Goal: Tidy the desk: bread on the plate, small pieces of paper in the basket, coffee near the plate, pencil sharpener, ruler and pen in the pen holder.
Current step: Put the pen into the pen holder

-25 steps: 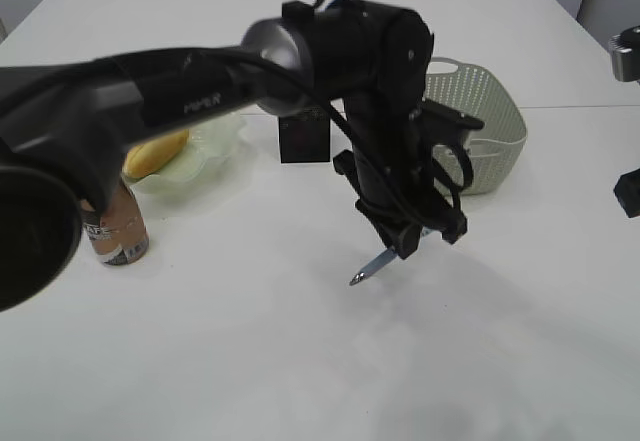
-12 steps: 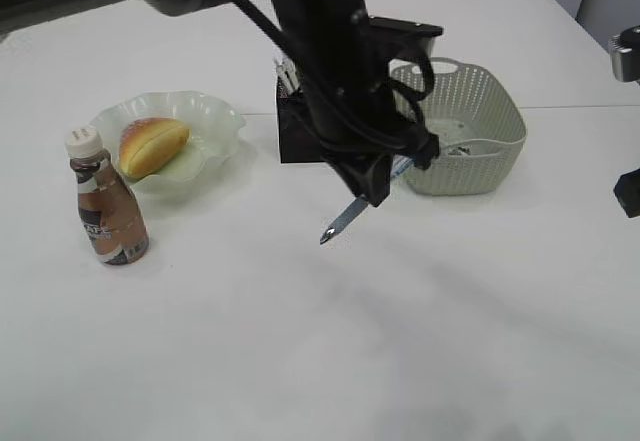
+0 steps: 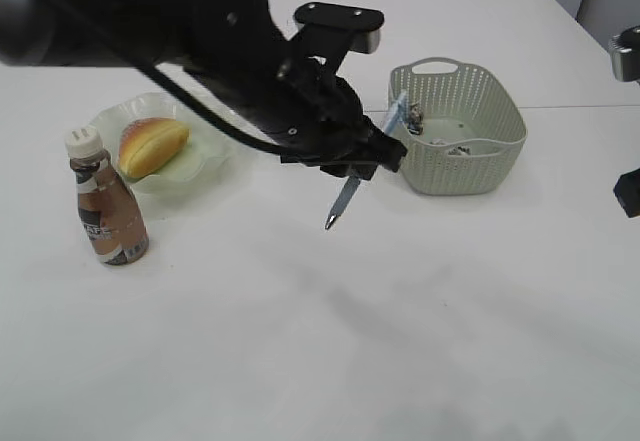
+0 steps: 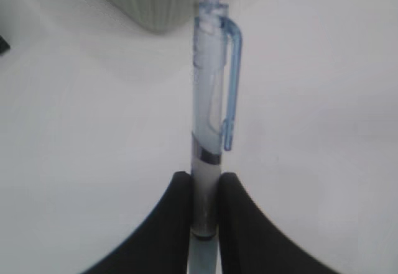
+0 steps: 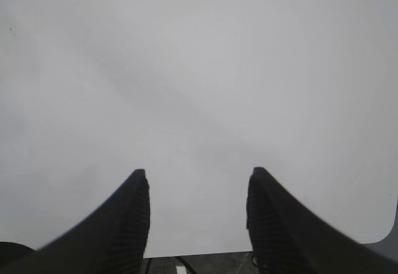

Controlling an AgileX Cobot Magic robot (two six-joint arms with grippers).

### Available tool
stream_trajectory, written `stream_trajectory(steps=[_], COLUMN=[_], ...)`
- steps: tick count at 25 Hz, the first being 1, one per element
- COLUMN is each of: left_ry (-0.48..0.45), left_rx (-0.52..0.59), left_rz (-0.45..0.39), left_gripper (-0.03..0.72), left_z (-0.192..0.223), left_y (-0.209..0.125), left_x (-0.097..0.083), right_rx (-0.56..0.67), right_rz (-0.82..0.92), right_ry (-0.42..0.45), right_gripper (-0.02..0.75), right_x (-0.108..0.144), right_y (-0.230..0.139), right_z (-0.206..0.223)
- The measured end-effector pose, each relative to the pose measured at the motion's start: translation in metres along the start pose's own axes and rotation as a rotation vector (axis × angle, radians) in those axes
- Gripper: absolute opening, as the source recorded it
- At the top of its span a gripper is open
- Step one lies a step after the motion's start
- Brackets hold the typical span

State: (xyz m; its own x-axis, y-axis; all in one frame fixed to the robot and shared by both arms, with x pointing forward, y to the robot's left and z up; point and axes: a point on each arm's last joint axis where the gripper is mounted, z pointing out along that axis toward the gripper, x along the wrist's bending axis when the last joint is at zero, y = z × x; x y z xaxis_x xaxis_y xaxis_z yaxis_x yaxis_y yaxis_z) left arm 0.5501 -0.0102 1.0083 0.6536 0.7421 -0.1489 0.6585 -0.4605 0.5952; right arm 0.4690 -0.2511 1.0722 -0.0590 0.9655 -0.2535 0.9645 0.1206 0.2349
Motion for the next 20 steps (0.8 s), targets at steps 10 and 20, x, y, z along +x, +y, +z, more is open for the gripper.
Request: stream_trajectory(steps=[10,20], left_ry=[0.091,0.225], left_rx=[-0.680,-0.993], left_rz=[-0.014,-0.038], left_gripper=[0.063,0.064], left_z=[-0.014,-0.014], left_y=[-0.021,-0.004], left_x=[0.028,0.075], right_rx=[-0.002,-0.012], right_rz=[-0.002,-0.017], right_ry=[-0.006,-0.039], right_gripper=[0.402,0.402], right_x=[-0.001,-0.004], right_y=[0.000,0.001], right_z=[0.000,0.000])
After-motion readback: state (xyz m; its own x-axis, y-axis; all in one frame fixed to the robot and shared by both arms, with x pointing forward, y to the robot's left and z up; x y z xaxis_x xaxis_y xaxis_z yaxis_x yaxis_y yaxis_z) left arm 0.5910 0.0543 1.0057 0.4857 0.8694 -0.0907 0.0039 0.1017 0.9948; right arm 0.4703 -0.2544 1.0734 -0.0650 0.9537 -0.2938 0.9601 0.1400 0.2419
